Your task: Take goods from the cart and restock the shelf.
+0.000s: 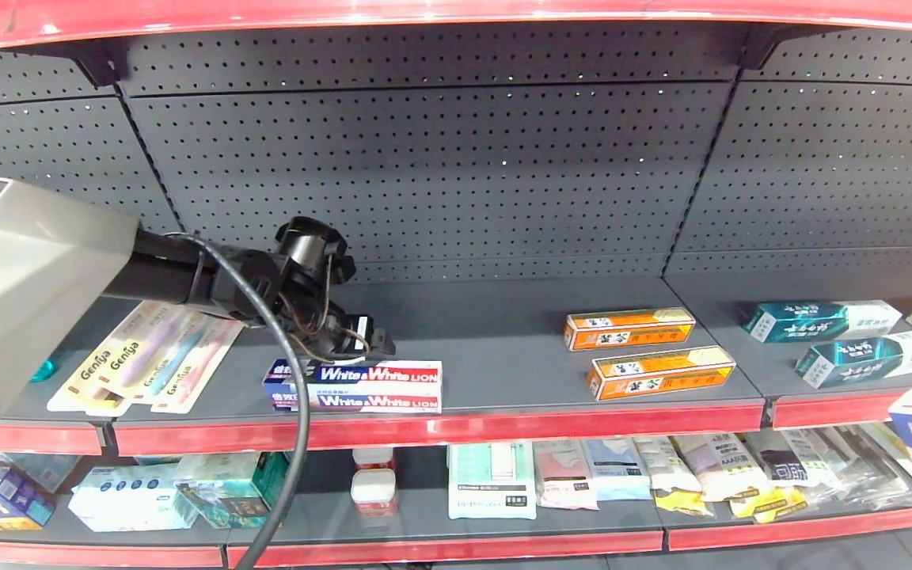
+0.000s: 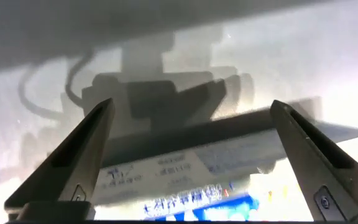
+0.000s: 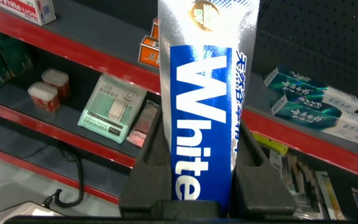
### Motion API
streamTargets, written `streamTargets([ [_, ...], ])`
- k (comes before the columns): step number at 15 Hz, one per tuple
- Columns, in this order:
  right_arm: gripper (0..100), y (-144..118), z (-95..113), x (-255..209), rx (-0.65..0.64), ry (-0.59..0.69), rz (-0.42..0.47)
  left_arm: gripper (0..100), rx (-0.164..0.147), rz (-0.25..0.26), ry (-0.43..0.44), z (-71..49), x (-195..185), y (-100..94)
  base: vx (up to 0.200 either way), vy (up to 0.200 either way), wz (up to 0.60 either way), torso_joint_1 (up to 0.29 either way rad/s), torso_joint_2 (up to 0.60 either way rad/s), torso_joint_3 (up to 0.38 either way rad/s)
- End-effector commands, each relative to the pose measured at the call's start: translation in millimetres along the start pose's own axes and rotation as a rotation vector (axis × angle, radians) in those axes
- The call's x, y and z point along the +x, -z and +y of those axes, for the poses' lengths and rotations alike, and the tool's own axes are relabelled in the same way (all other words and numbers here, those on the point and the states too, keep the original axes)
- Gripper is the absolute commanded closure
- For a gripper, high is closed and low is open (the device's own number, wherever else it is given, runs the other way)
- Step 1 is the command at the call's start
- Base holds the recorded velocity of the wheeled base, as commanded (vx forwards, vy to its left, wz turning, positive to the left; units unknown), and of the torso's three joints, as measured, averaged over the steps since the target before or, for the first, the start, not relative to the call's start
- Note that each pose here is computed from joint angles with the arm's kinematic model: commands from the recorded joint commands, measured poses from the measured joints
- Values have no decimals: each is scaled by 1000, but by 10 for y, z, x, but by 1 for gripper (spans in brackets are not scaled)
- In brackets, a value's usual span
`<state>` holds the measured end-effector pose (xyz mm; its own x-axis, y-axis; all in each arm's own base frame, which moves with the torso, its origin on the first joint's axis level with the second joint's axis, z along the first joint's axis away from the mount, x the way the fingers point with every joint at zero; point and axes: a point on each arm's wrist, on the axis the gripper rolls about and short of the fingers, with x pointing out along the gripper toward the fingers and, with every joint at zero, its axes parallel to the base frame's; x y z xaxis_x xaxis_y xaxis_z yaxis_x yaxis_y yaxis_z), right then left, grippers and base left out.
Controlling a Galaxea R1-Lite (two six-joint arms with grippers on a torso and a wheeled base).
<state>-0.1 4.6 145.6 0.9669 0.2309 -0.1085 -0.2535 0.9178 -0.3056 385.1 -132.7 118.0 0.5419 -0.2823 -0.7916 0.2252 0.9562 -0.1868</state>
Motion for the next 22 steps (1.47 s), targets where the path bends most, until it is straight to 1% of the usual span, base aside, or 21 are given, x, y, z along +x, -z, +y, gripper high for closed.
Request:
streamTargets([
  [1, 100, -1, 0, 0, -1, 0, -1, 0, 1, -11, 2, -16, -110, -24, 0, 0, 0, 0, 0, 0],
  [3, 100, 3, 1, 1, -1, -2, 0, 0, 0, -2, 0, -11, -110, 0, 0, 0, 0, 0, 0, 0],
  [4, 100, 3, 1, 1, -1, -2, 0, 0, 0, 13, -4, -3, -109, 38, 0, 0, 0, 0, 0, 0],
  [7, 100, 0, 3, -13, -3, 2, -10, 0, -2, 35, -19, 17, -26, 92, 0, 0, 0, 0, 0, 0],
  [10, 100, 8, 9, -27, -4, 5, -15, 0, 1, 51, -19, 7, -12, 129, 0, 0, 0, 0, 0, 0],
  [20, 100, 32, 16, -20, -2, 2, -6, 0, -2, 54, -18, 13, -15, 135, 0, 0, 0, 0, 0, 0],
  [22, 100, 49, 20, -15, -1, 2, 0, 0, -4, 34, -17, 22, -20, 83, 0, 0, 0, 0, 0, 0],
])
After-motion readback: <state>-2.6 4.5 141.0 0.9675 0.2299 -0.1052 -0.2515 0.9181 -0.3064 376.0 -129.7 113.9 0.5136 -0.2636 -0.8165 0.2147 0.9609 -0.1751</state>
